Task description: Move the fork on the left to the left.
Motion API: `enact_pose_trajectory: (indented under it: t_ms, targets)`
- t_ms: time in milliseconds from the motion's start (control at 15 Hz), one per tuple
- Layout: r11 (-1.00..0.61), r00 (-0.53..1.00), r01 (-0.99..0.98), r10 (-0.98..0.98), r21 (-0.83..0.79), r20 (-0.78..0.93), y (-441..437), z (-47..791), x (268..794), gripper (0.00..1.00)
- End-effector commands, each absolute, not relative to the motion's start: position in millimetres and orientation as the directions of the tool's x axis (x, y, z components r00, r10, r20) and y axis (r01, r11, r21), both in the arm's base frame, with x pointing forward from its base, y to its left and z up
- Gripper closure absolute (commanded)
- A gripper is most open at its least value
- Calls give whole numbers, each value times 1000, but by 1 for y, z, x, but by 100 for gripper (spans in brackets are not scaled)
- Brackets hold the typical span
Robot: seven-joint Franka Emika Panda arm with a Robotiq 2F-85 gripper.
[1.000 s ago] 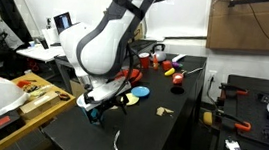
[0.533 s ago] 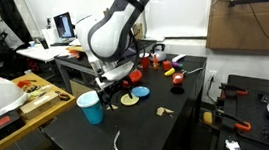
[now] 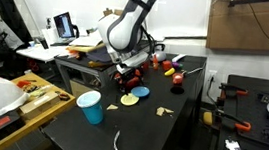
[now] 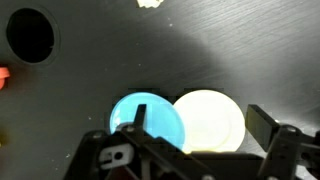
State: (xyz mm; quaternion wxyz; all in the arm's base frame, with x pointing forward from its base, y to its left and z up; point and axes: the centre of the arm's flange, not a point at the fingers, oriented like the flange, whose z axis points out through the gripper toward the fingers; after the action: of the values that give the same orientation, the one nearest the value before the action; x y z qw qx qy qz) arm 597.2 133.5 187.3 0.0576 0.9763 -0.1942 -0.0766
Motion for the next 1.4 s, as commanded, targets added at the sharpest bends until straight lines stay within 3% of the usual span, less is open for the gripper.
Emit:
enact_pose_trajectory:
  t_ms: [0, 1333]
  targets:
    - [-930, 924, -347, -361, 121, -124, 85, 196, 583, 0]
    - [-968, 961, -247, -252, 51, -116, -90, 222, 539, 0]
